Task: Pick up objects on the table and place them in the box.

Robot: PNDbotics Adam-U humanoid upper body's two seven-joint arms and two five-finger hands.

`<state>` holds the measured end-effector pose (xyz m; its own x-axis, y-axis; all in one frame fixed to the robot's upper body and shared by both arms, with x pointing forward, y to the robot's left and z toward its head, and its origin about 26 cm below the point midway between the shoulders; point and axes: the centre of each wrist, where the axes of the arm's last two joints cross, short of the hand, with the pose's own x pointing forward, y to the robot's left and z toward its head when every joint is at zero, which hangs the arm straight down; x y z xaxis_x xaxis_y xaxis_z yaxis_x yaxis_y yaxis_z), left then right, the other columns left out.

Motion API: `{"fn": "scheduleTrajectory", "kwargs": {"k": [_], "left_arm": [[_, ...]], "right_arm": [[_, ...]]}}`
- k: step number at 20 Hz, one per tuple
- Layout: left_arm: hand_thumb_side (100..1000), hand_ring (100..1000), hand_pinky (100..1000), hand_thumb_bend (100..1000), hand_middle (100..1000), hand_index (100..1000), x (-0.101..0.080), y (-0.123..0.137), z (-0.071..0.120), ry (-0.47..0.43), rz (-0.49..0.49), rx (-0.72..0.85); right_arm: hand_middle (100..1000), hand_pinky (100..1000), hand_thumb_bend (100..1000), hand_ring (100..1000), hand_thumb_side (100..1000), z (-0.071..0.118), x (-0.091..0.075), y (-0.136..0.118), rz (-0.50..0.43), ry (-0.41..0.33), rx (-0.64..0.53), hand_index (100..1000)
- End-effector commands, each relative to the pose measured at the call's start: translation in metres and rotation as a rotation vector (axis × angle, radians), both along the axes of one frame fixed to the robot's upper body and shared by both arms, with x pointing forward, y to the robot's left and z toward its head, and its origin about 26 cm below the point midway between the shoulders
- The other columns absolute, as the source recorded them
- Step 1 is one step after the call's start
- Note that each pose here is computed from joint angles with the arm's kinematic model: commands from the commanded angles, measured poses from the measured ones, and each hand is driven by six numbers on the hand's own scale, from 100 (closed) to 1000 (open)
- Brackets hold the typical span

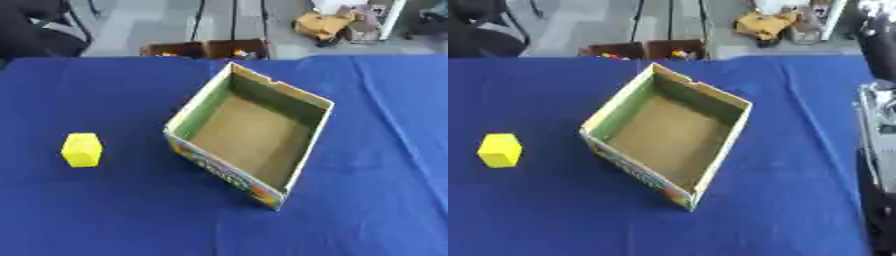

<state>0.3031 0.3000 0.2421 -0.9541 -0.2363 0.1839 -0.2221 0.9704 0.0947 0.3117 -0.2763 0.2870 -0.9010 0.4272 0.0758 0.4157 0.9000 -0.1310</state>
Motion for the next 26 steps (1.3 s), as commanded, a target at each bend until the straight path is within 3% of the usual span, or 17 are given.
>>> {"fn": "scheduleTrajectory", "kwargs": {"k": [1,6,15,19,24,26], "left_arm": [[1000,729,646,100,781,978,-0.004,0.006,0.01,-0.023,0.027,0.024],[924,717,616,100,802,997,-0.009,0.022,0.028,0.054,0.228,0.186],[1000,716,614,100,811,1000,-0.013,0.025,0.058,0.279,0.576,0.488],[1000,726,613,100,824,1000,-0.004,0.028,0.061,0.42,0.641,0.611],[971,721,590,100,851,1000,0.013,0.033,0.064,0.554,0.653,0.783],[1000,730,591,100,867,1000,0.021,0.036,0.065,0.617,0.648,0.863]], "right_arm": [[712,755,100,763,561,0.009,-0.005,-0.004,-0.007,-0.029,-0.019,835],[712,755,100,764,559,0.009,-0.005,-0.003,-0.004,-0.026,-0.024,834],[712,755,100,764,557,0.008,-0.004,0.001,0.015,-0.019,-0.031,834],[711,755,100,764,557,0.007,-0.004,0.002,0.021,-0.011,-0.034,834],[710,755,100,763,558,0.006,-0.004,0.003,0.03,0.0,-0.039,834],[709,756,100,763,558,0.005,-0.004,0.003,0.035,0.005,-0.041,834]]}}
